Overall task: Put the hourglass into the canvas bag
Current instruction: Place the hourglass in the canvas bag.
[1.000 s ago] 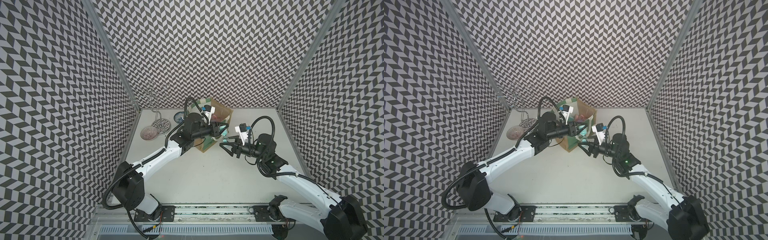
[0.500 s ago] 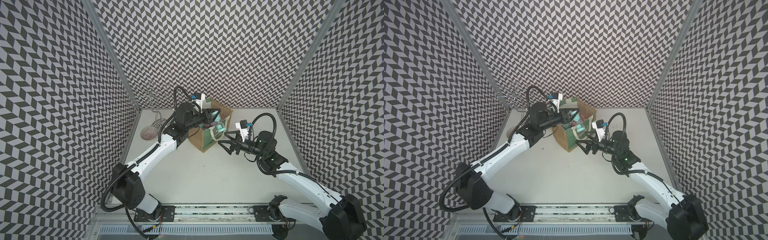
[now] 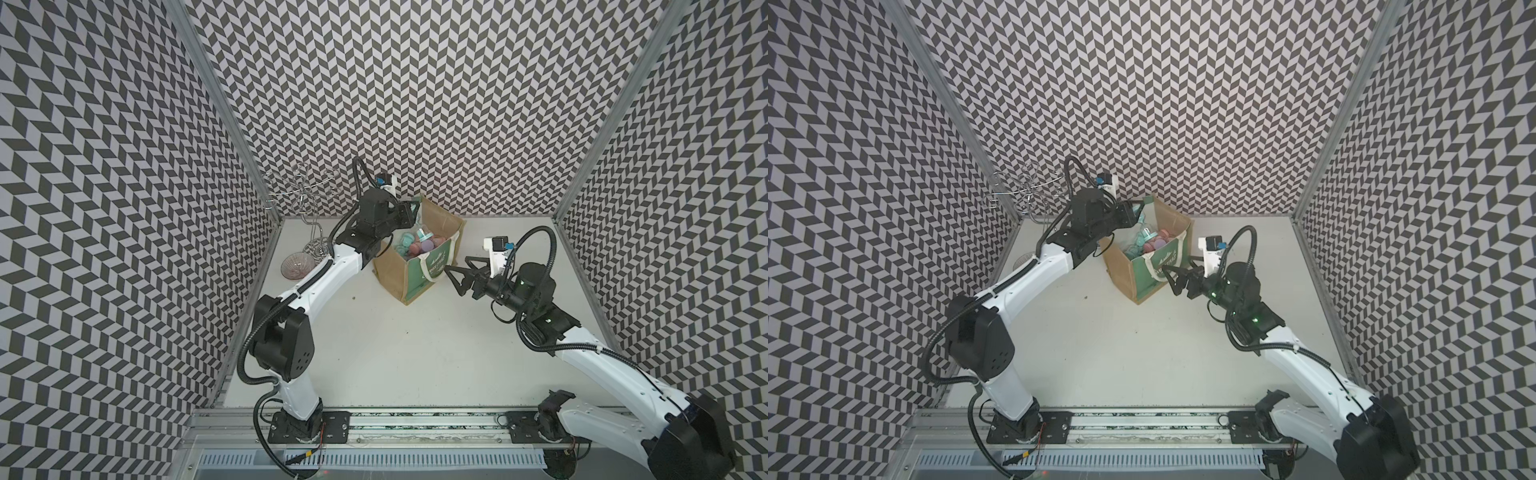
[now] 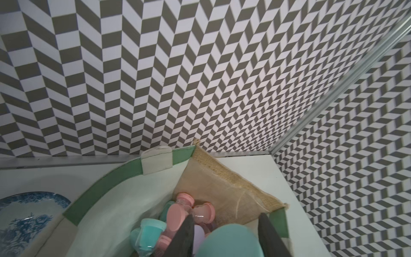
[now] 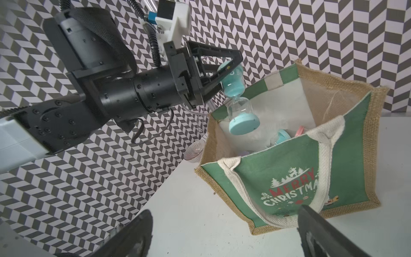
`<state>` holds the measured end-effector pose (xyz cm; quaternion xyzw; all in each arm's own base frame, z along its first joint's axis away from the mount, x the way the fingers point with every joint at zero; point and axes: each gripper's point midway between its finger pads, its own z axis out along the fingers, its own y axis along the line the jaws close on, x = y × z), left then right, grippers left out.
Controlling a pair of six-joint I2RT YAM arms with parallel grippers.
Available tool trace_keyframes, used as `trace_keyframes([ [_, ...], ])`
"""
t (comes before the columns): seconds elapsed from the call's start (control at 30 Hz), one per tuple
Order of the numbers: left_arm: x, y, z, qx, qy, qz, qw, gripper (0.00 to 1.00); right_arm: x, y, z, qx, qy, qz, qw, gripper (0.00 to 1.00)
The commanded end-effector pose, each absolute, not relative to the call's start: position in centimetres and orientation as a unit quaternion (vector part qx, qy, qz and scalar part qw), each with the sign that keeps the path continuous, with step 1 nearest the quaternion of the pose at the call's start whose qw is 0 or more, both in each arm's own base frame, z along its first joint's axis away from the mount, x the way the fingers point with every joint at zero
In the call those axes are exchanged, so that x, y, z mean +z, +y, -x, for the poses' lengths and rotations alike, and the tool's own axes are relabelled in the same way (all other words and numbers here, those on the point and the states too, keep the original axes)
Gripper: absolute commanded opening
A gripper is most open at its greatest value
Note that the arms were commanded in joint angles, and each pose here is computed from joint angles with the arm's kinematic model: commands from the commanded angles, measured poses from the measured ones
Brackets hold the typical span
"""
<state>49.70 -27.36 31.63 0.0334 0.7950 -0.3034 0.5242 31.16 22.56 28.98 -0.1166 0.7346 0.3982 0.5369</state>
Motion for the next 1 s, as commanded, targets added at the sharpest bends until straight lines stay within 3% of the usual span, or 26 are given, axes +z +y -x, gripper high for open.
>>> trace_keyframes([
  [0.0,30.8,-26.7,-51.7,-0.251,0.806,-0.032,0.535,0.27,30.7,21.7,-32.2,0.389,0.72,0.095,0.566,0.99],
  [0.3,24.6,-26.9,-53.9,-0.174,0.847,-0.043,0.5,0.31,30.6,20.7,-32.3,0.383,0.719,0.088,0.573,0.99],
  [0.53,22.4,-27.6,-54.3,-0.144,0.865,-0.054,0.478,0.42,30.0,19.5,-33.2,0.377,0.726,0.065,0.571,0.99],
  [0.8,28.6,-27.1,-52.5,-0.172,0.835,-0.057,0.52,0.59,30.6,15.3,-35.4,0.334,0.731,0.006,0.594,0.99],
  [0.97,34.8,-24.4,-49.2,-0.178,0.795,-0.042,0.578,0.74,28.8,7.6,-37.9,0.216,0.748,-0.123,0.615,0.99],
])
